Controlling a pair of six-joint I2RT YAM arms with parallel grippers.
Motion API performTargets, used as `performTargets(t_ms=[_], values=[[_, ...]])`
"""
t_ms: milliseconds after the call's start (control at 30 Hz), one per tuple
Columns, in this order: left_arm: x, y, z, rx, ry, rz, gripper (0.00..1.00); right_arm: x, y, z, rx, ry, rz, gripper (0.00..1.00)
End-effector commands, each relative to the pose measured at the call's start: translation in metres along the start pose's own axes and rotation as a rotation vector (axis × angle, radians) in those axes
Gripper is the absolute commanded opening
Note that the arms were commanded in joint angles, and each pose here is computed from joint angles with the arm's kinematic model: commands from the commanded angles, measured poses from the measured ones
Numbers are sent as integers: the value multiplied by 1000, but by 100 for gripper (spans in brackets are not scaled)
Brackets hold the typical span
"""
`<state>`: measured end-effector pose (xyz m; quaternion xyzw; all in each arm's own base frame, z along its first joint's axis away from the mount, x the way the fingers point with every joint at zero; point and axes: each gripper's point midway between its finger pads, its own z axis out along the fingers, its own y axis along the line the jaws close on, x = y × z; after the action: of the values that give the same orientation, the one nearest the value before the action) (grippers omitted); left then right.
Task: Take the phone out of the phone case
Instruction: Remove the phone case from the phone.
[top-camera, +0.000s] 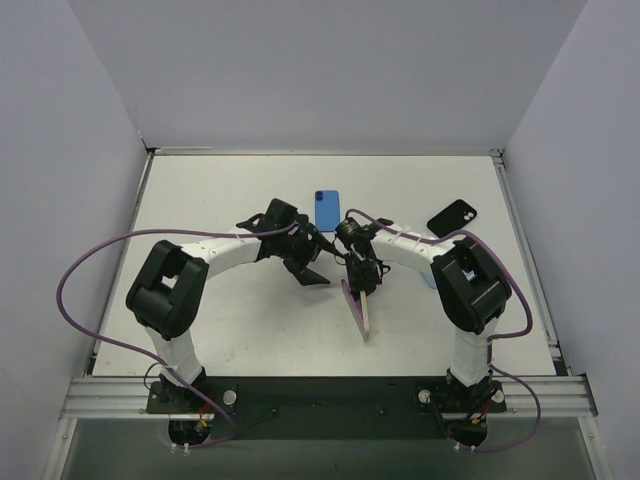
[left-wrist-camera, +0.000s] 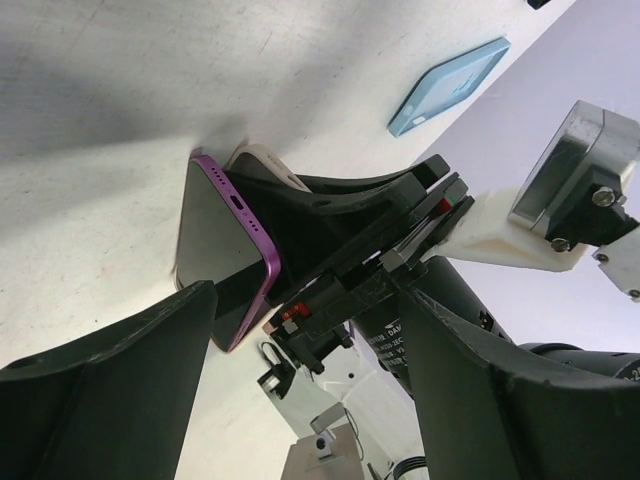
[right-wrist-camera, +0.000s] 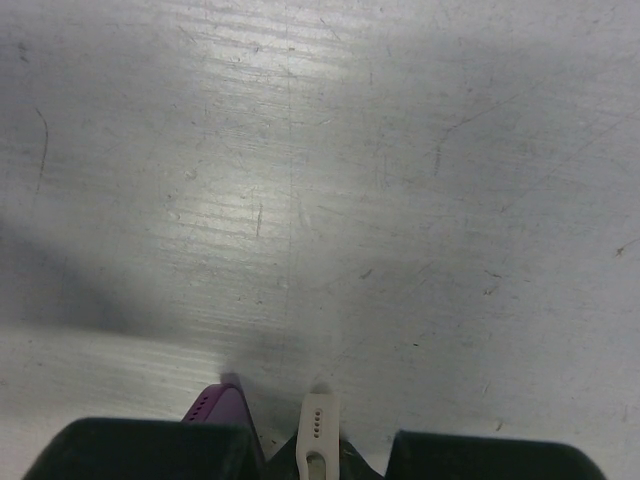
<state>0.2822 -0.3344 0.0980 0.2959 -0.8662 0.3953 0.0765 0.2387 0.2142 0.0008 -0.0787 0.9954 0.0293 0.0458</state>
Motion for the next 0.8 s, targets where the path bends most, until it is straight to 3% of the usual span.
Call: performTargets(t_ms=[0, 133, 300, 533, 767], values=[[-4, 51, 7, -170, -35, -138, 83, 47, -8, 30, 50, 168, -14, 0], [-5, 61, 6, -183, -34, -170, 83, 46, -8, 30, 52, 167, -10, 0], [-13, 45, -5, -17, -89, -169, 83, 48, -9, 29, 52, 165, -10, 0], [-15, 65, -10, -22, -129, -210, 83, 48, -9, 31, 53, 170, -7, 0], [-13, 52, 3, -28, -56, -159, 83, 49, -8, 31, 51, 173, -9, 0]])
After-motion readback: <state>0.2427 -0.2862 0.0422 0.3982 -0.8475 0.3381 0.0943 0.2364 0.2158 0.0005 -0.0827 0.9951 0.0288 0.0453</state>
